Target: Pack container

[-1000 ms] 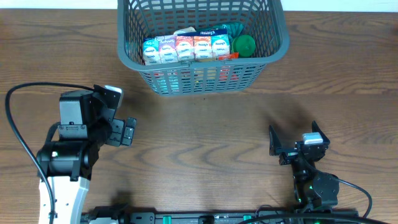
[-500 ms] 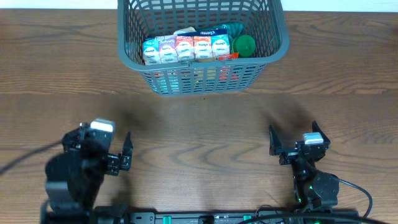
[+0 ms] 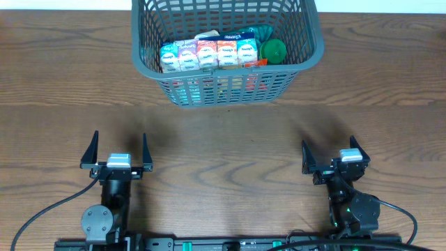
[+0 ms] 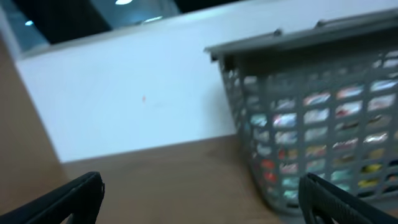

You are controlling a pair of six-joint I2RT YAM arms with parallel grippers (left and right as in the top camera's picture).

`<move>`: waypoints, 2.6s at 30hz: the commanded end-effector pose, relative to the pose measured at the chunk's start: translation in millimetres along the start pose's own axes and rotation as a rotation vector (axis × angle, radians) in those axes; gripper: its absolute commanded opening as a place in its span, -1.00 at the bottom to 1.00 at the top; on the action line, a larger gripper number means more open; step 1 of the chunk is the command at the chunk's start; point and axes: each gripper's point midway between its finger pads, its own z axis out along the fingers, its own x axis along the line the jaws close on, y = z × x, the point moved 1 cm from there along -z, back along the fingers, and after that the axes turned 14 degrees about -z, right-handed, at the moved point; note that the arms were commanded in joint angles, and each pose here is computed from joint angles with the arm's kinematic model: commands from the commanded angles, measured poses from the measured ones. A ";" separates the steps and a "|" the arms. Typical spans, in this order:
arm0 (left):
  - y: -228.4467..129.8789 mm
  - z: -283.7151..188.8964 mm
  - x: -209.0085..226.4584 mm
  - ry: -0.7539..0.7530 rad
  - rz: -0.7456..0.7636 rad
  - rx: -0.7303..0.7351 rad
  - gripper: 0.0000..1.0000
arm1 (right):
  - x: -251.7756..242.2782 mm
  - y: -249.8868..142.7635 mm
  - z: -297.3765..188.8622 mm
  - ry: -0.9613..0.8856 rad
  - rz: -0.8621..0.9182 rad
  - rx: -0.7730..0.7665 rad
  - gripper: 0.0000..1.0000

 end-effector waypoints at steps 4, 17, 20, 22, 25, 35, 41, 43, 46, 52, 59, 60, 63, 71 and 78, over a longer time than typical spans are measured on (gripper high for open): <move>-2.8 -1.4 14.7 0.088 -0.077 0.004 0.96 | 2.1 0.2 -0.3 0.005 0.012 -0.002 0.99; -61.2 -12.8 -37.7 -0.193 -0.221 0.288 0.97 | 2.1 0.1 -0.3 0.005 0.012 -0.001 0.99; -61.4 -13.1 -38.6 -0.192 -0.252 0.292 0.97 | 2.1 0.2 -0.3 0.005 0.012 -0.002 0.98; -61.4 -13.2 -39.3 -0.195 -0.252 0.293 0.97 | 2.1 0.2 -0.3 0.005 0.012 -0.002 0.98; -61.8 -13.5 -40.3 -0.200 -0.252 0.295 0.97 | 2.1 0.2 -0.3 0.005 0.012 -0.002 0.99; -61.8 -14.5 -45.0 -0.222 -0.253 0.299 0.97 | 2.2 0.2 -0.3 0.005 0.012 -0.002 0.98; -61.5 -14.8 -46.5 -0.232 -0.254 0.299 0.97 | 2.1 0.2 -0.3 0.005 0.012 -0.002 0.99; -61.8 -14.8 -46.5 -0.232 -0.254 0.300 0.97 | 2.1 0.2 -0.3 0.005 0.012 -0.002 0.98; -61.9 -14.8 -46.5 -0.231 -0.254 0.301 0.97 | 2.1 0.1 -0.3 0.005 0.012 -0.001 0.99; -61.9 -14.8 -46.5 -0.231 -0.254 0.301 0.97 | 2.1 0.2 -0.3 0.005 0.012 -0.002 0.99; -61.9 -14.8 -46.5 -0.231 -0.254 0.301 0.97 | 2.1 0.2 -0.3 0.005 0.012 -0.002 0.98; -61.9 -14.8 -46.5 -0.231 -0.254 0.301 0.97 | 2.1 0.2 -0.3 0.005 0.012 -0.002 0.99; -61.9 -14.8 -46.5 -0.231 -0.254 0.301 0.97 | 2.1 0.2 -0.3 0.005 0.012 -0.002 0.99; -62.4 -12.9 -38.4 -0.185 -0.218 0.292 0.97 | 2.1 0.1 -0.3 0.005 0.012 -0.001 0.98; -61.7 -9.0 -0.2 0.061 -0.276 0.256 0.97 | 2.1 0.2 -0.3 0.005 0.012 -0.002 0.99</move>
